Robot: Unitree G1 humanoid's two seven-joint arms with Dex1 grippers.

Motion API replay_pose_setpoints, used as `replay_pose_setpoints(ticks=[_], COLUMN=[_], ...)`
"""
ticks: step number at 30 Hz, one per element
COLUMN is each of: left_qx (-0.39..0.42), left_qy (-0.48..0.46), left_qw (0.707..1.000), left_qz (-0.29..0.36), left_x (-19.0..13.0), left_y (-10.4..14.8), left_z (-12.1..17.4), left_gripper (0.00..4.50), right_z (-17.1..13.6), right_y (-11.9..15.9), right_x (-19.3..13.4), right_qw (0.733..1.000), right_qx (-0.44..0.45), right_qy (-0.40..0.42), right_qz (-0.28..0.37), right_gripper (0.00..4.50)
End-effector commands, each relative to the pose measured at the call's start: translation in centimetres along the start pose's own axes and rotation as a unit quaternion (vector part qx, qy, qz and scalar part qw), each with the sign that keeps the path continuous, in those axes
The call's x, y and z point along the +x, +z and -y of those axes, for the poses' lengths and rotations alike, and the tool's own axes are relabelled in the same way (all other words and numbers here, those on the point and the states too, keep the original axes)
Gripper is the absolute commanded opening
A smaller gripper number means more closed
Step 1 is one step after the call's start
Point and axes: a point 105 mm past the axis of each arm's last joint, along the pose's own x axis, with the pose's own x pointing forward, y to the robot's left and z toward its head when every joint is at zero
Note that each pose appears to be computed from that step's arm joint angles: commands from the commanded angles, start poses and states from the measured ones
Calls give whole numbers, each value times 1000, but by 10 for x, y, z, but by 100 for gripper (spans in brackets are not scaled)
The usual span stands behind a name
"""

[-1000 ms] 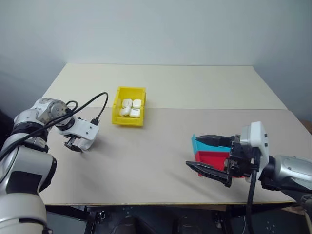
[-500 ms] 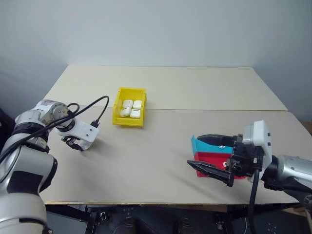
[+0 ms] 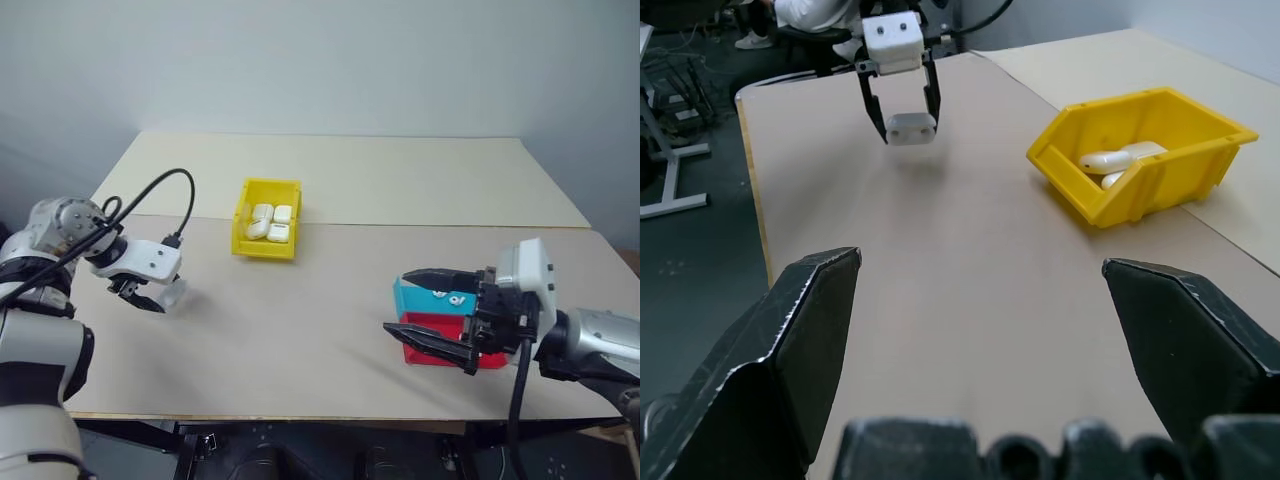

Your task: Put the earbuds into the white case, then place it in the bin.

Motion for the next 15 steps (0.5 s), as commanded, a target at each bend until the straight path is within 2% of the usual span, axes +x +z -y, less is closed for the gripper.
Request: replay_pose_setpoints(ticks=[1, 8, 13, 15], left_qx=[-7, -28, -73, -93], left_qy=[61, 84, 119, 134], left_qw=[996, 967, 925, 900], left_qz=[60, 238, 352, 405], left_x=[-23, -45, -41, -39], left_y=[18, 83, 127, 146], left_z=[-12, -10, -10, -11], left_gripper=[276, 276, 276, 276], right_z=[1, 5, 9, 11], right_y=[10, 11, 11, 12], right_x=[-2, -2, -1, -3], right_qw=[1000, 999, 999, 999], right_qx=[-26, -29, -33, -34], right_qy=[4, 10, 11, 9], right_qz=[13, 16, 18, 19], right_gripper=[450, 450, 450, 450])
